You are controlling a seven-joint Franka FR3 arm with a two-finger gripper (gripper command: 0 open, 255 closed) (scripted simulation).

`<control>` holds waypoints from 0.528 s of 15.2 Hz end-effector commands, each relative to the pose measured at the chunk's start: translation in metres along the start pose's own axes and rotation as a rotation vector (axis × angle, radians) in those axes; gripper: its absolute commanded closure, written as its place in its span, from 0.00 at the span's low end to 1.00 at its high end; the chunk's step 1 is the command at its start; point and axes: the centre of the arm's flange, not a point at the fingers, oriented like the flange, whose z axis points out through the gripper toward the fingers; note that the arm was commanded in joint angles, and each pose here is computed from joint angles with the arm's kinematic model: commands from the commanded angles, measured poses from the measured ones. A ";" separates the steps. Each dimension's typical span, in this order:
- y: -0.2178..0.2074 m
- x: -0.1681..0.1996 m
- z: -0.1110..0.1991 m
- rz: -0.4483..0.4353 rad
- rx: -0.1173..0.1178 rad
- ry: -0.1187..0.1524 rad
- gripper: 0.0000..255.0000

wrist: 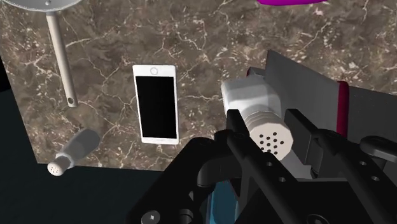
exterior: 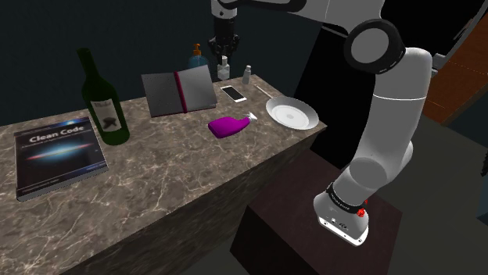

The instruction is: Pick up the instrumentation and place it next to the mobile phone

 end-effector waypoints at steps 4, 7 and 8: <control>0.030 0.021 0.013 -0.001 0.000 0.000 1.00; 0.028 0.021 0.029 -0.001 0.000 0.000 1.00; 0.028 0.021 0.034 -0.001 0.000 0.000 1.00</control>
